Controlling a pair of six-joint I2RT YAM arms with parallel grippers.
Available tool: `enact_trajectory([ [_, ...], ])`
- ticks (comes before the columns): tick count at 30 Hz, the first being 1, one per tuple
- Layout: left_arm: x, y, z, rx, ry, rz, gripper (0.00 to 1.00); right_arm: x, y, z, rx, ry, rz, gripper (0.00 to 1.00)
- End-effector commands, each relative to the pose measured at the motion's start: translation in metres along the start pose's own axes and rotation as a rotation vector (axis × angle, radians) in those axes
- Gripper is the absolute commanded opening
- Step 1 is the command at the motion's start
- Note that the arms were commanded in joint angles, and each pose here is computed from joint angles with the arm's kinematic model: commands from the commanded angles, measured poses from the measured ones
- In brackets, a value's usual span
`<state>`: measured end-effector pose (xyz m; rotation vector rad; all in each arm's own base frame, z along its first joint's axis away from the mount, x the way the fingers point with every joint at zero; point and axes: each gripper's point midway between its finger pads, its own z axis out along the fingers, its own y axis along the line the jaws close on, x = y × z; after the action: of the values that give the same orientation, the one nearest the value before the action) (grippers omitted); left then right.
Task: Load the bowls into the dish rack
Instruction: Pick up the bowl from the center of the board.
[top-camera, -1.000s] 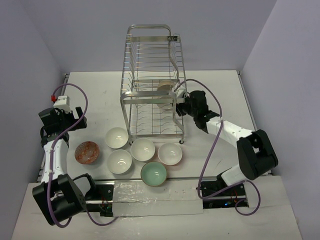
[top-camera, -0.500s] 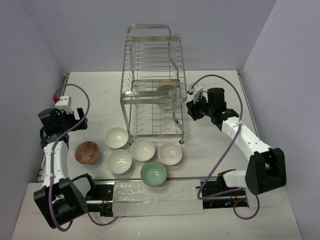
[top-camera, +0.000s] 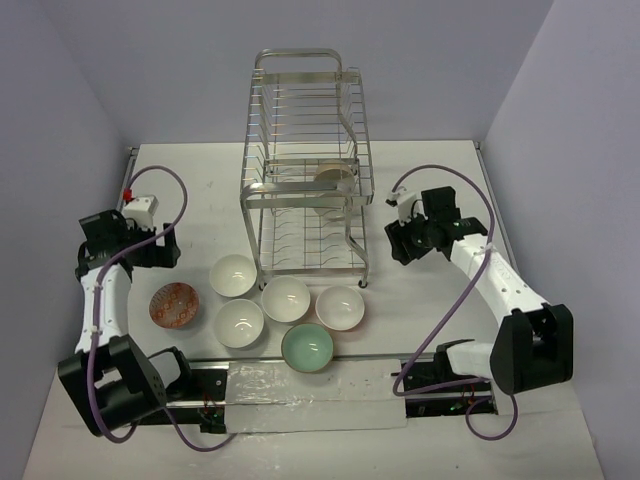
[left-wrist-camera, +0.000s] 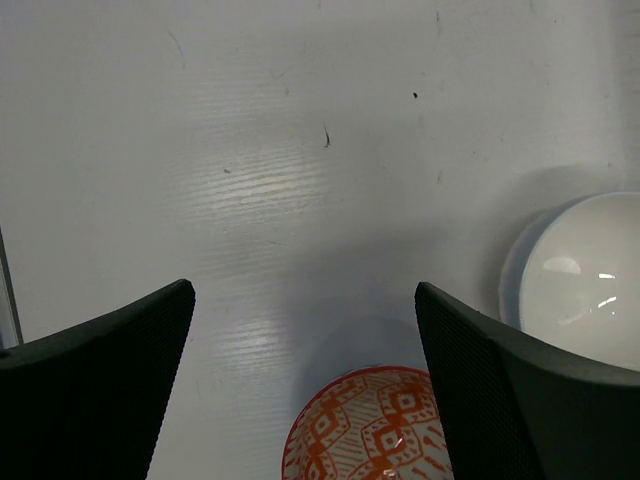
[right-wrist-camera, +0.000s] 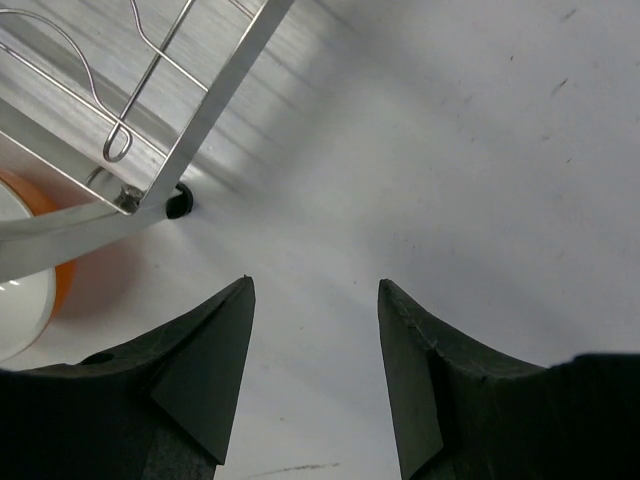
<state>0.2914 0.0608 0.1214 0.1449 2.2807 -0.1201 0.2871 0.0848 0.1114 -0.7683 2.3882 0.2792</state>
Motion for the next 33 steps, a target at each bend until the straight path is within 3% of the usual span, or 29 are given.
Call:
enact_trajectory([
  [1, -0.015, -0.005, -0.010, 0.059, 0.037, 0.068, 0.95, 0.009, 0.003, -0.011, 0.016, 0.003, 0.061, 0.60],
  [8, -0.024, -0.034, -0.012, 0.159, 0.101, 0.137, 0.91, 0.014, -0.006, -0.008, 0.047, 0.050, 0.102, 0.59],
  [18, -0.001, -0.071, -0.009, 0.348, 0.331, 0.179, 0.81, 0.025, -0.012, -0.005, 0.078, 0.079, 0.138, 0.60],
  [21, 0.013, -0.082, -0.009, 0.405, 0.428, 0.204, 0.71, 0.027, -0.012, -0.004, 0.071, 0.094, 0.150, 0.60],
  [23, 0.015, -0.085, -0.006, 0.424, 0.464, 0.218, 0.70, 0.029, -0.010, -0.003, 0.058, 0.103, 0.153, 0.60],
  [33, 0.002, -0.103, -0.008, 0.522, 0.588, 0.084, 0.64, 0.036, -0.020, 0.001, 0.095, 0.132, 0.176, 0.60],
])
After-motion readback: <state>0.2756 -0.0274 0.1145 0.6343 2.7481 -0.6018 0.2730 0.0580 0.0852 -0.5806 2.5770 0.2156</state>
